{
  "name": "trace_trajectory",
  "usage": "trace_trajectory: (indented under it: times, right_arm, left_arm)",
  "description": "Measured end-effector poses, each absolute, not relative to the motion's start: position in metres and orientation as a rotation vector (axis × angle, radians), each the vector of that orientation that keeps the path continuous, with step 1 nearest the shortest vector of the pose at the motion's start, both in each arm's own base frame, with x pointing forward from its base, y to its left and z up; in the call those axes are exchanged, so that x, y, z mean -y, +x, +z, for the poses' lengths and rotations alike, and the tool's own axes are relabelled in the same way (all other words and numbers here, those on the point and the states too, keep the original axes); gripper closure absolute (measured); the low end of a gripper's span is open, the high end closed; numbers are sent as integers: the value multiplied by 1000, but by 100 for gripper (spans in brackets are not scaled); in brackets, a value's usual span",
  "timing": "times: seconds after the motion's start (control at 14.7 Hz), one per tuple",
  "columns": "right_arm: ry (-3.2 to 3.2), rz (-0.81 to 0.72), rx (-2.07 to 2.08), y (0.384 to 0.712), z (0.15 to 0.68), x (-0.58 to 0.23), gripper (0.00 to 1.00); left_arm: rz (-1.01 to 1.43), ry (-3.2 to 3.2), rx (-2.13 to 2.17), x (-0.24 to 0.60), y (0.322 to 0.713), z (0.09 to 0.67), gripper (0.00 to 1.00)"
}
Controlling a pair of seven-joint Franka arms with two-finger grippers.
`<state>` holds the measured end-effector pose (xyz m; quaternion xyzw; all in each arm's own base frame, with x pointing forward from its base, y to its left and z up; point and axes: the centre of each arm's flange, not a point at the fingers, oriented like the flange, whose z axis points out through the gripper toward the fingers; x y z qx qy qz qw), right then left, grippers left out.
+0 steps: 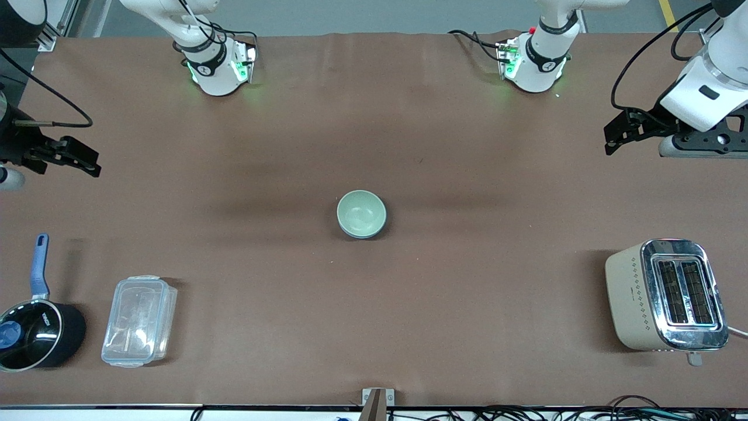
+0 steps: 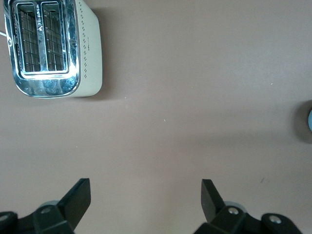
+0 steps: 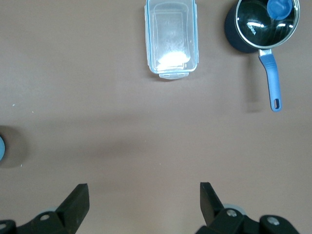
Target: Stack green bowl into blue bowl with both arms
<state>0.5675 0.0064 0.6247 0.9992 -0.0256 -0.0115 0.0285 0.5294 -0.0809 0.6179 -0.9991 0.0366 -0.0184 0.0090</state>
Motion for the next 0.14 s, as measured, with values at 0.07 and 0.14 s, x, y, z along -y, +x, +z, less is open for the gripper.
trace_trajectory:
  times: [0.07, 0.14]
  right_arm:
    - [3085, -69, 78, 565, 622, -6, 0]
    - [3092, -90, 78, 565, 620, -5, 0]
  left_arm:
    - [-57, -3121, -115, 81, 529, 618, 0]
    - [-57, -3121, -115, 81, 529, 618, 0]
